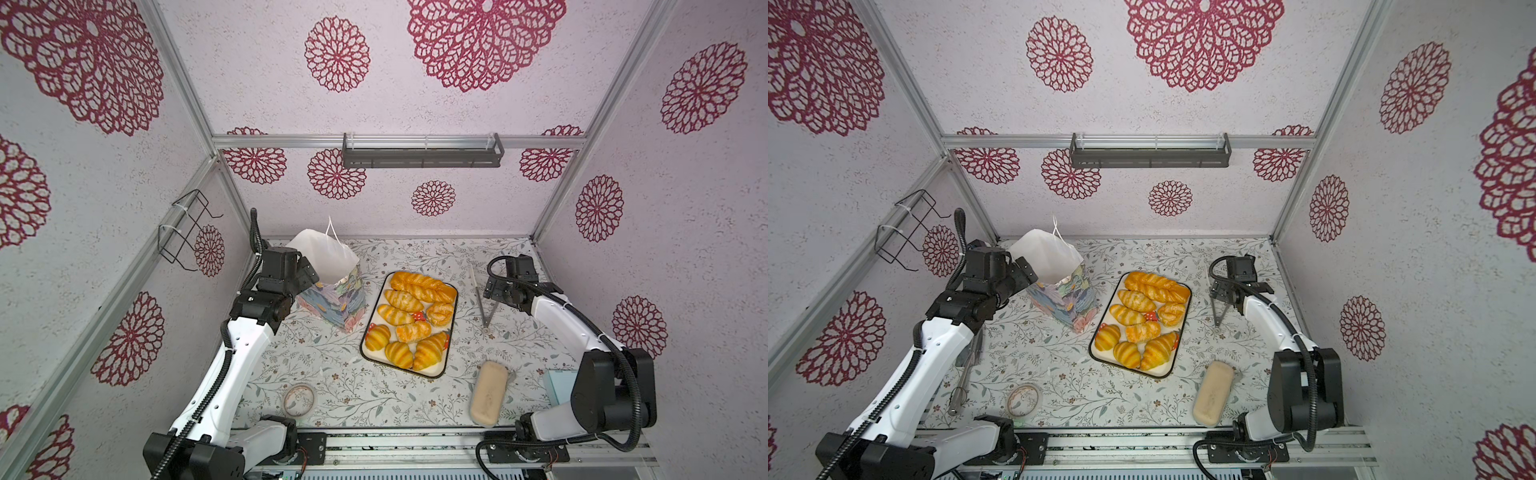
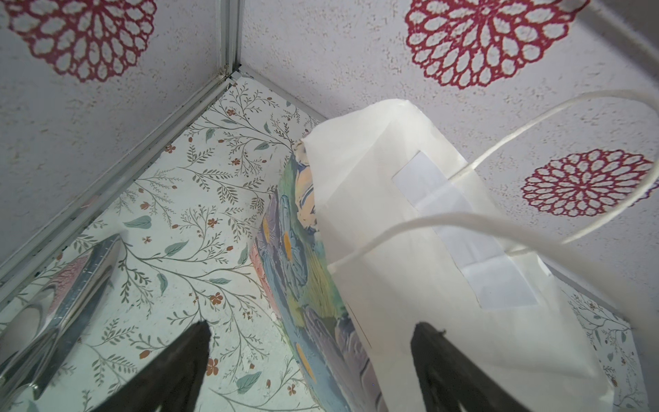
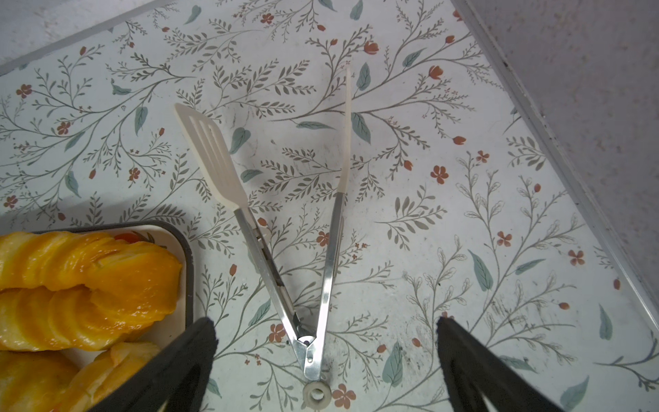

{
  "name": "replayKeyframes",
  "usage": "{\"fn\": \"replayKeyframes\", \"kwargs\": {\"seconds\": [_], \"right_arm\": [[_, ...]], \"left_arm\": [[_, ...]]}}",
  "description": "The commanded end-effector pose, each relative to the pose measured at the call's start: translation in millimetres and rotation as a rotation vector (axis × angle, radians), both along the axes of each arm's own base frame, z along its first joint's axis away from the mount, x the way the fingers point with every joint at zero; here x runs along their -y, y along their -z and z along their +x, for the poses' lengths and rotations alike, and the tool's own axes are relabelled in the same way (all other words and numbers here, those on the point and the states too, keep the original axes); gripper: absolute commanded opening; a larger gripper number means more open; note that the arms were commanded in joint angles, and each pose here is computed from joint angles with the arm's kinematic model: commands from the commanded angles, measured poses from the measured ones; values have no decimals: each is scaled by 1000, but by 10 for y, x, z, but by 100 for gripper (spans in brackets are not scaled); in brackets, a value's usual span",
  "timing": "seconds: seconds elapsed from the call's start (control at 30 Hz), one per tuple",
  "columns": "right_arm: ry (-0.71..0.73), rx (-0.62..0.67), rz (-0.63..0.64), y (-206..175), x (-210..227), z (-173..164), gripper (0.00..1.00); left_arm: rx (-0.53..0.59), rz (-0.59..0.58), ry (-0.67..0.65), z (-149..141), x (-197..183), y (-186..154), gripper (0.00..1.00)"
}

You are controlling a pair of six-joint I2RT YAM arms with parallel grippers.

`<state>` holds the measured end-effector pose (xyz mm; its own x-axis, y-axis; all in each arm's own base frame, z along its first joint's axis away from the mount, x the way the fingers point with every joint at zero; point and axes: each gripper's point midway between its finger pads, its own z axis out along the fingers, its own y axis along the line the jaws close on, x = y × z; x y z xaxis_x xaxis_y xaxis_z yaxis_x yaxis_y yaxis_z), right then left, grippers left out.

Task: Pack bread into a paper bag
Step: Pick up the paper bag from the top-left of the table.

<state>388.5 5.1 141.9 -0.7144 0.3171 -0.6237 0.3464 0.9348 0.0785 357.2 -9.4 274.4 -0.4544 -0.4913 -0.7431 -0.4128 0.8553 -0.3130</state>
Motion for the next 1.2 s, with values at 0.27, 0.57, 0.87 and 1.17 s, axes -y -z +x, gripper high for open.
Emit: {"fn": "replayKeyframes", "kwargs": {"seconds": [0.27,0.57,0.87,1.17], "right_arm": [[-2,-16,-22,18,12,-54,99],[-2,-32,-23,59,8,-69,99],[1,-77,-18,215,0,-92,99],[-18,-147,2,516,-75,41,99]], "left_arm": [[-39,-45,52,6,99,36,61],[-47,-37,63,51,52,52,48],[-25,-54,114,241,73,-3,38],[-46,-89,169,241,220,25,59]]}}
